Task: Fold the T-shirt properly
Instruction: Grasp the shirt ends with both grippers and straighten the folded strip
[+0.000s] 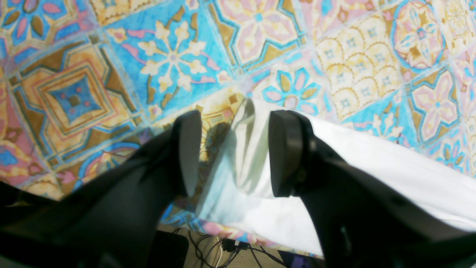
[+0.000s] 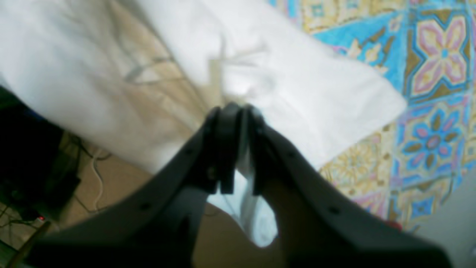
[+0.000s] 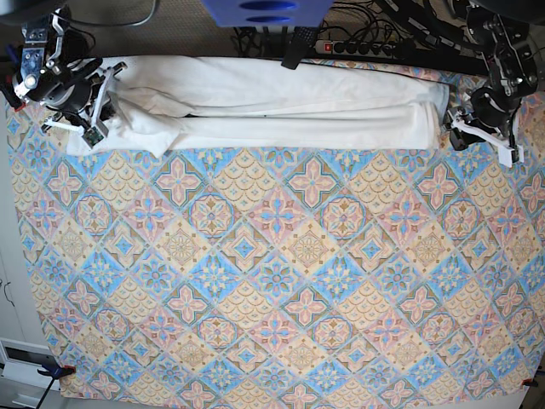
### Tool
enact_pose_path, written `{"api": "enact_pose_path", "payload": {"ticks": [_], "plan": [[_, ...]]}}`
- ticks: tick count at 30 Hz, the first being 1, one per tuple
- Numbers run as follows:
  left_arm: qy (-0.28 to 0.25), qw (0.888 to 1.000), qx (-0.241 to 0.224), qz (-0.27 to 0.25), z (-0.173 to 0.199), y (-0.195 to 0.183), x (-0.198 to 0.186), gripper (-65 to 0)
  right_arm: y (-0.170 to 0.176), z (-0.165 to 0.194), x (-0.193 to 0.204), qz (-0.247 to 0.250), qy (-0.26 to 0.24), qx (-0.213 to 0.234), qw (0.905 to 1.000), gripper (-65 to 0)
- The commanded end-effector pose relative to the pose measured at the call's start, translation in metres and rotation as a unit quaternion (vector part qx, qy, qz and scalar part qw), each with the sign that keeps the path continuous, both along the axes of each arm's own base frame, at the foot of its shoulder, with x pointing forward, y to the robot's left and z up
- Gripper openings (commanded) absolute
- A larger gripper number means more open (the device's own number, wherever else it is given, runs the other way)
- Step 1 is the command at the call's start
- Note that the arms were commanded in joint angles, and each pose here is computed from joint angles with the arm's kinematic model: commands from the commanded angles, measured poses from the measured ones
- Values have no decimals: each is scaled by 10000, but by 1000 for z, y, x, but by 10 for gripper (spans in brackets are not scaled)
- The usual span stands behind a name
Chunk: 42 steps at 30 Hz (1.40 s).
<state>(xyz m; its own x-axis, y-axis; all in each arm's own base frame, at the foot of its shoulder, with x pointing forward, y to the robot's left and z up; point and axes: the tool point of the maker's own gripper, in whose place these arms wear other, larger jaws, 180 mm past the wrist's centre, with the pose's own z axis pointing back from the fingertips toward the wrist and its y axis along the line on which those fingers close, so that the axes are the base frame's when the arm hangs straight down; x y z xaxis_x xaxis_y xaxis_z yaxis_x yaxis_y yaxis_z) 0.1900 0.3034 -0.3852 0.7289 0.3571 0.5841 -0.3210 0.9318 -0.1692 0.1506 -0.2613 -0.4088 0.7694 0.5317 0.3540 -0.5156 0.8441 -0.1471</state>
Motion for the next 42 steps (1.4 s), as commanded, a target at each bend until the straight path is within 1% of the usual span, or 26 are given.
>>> {"api": "enact_pose_path", "payload": {"ticks": [1,4,5,7,10,15,19,22,26,27,28,30,34,42], "plan": [[-149,9998,134,-48,10,7,6,-353,-12,5,2,10,-32,-276,9996,-521],[-75,9992,345,-170,16,18,6,-352,-18,1,-3,-12,47,-576,9983,-443],[3,9991,379,-208,17,21,5,-352,-22,1,-5,-34,64,-659,9978,-425],[177,9984,456,-298,19,27,4,-352,-27,2,-5,-159,24,-705,9974,-411],[349,9968,589,-409,23,35,3,-352,-38,10,-5,-463,-126,-742,9961,-410],[424,9949,762,-509,29,44,3,-352,-46,22,-3,-729,-346,-792,9936,-410],[954,9893,643,-894,-1,33,-4,-351,-44,23,-3,-722,-368,-776,9937,-410],[1322,9843,540,-1039,-22,29,-14,-347,-40,20,-4,-763,-361,-712,9939,-410],[1486,9785,435,-1360,-35,11,-13,-282,-37,19,-5,-792,-355,-667,9940,-410],[1526,9753,464,-1526,-36,9,-13,-267,-37,18,-5,-796,-354,-660,9940,-410],[1566,9723,472,-1672,-37,6,-15,-255,-36,18,-5,-790,-352,-657,9941,-410],[1593,9696,444,-1805,-40,4,-16,-250,-36,18,-5,-790,-352,-657,9941,-410],[1731,9683,372,-1760,-49,8,-23,-247,-36,19,-4,-791,-360,-656,9941,-410],[1746,9680,386,-1759,-51,7,-24,-246,-36,19,-3,-793,-385,-647,9940,-410]]}}
